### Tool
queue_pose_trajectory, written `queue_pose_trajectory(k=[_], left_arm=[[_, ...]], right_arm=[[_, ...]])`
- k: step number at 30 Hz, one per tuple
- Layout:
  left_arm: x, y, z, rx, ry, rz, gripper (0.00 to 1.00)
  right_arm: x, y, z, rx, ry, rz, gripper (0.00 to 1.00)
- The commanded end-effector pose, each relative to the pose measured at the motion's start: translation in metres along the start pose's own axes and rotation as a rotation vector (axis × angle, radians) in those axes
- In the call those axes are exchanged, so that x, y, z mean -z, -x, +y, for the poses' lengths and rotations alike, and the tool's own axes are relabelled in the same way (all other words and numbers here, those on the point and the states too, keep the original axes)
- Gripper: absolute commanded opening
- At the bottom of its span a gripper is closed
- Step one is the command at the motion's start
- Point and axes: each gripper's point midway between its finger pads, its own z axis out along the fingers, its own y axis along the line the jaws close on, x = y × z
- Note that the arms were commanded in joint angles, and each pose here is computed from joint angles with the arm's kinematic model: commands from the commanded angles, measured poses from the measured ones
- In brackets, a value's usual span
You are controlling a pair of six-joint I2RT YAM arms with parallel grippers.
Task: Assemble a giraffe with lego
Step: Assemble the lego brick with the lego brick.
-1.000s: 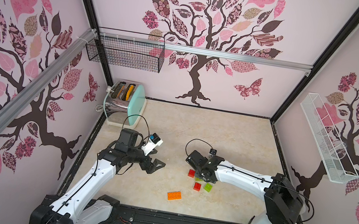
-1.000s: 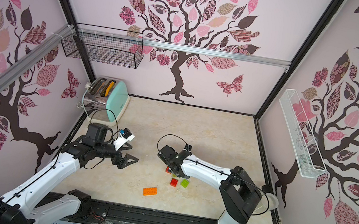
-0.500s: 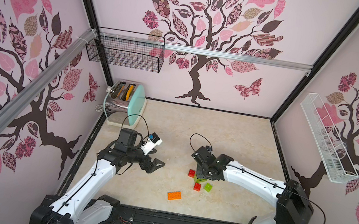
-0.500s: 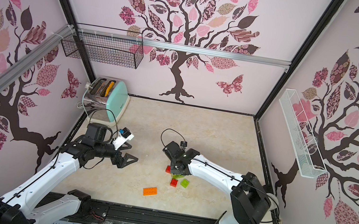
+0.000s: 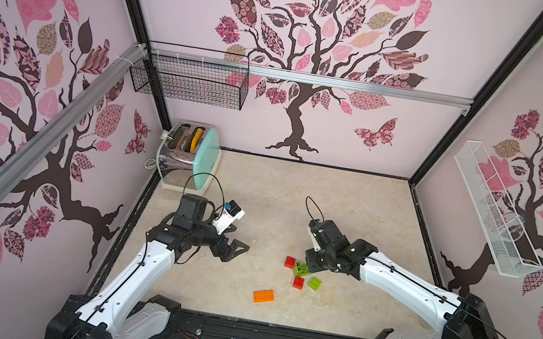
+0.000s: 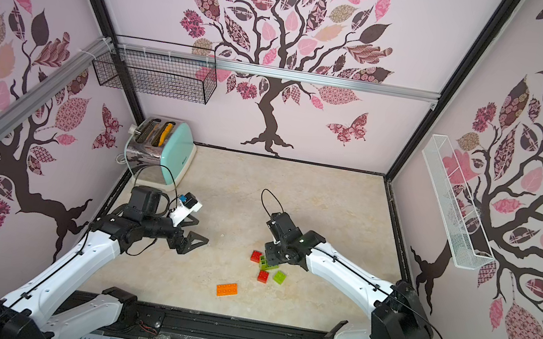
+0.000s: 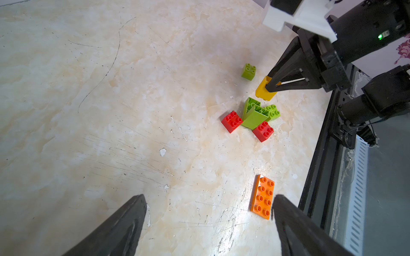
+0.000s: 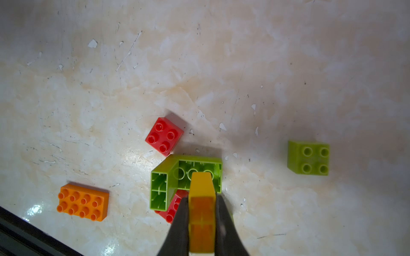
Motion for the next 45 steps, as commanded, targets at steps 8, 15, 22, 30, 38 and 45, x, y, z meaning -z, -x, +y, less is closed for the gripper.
queue_pose_trajectory(k=[8, 15, 22, 30, 38, 45], left_arm=[[-0.001, -0.004, -0.001, -0.004, -0.013, -0.006, 0.96], [-0.001, -0.006, -0.002, -0.003, -0.020, -0.004, 0.96], [-0.003, -0.014, -0.020, 0.003, -0.126, -0.008, 0.98], [-0.004, -0.014, -0.018, 0.001, -0.117, -0.004, 0.98], [-0.004, -0.014, -0.017, 0.001, -0.111, -0.002, 0.98], [-0.004, -0.014, -0.016, 0.000, -0.105, -0.003, 0.98]], right_arm=[[-0.019, -0.012, -0.010, 0.061, -0.026, 0.018, 0.00], [-0.013, -0.004, -0.015, 0.039, -0.045, -0.036, 0.00], [-0.011, 0.002, -0.020, 0.007, -0.049, -0.062, 0.00], [-0.015, -0.004, -0.019, 0.014, -0.042, -0.035, 0.00], [-0.018, -0.008, -0.016, 0.003, -0.022, -0.018, 0.00], [-0.025, -0.008, -0.016, -0.020, -0.031, -0.003, 0.00]])
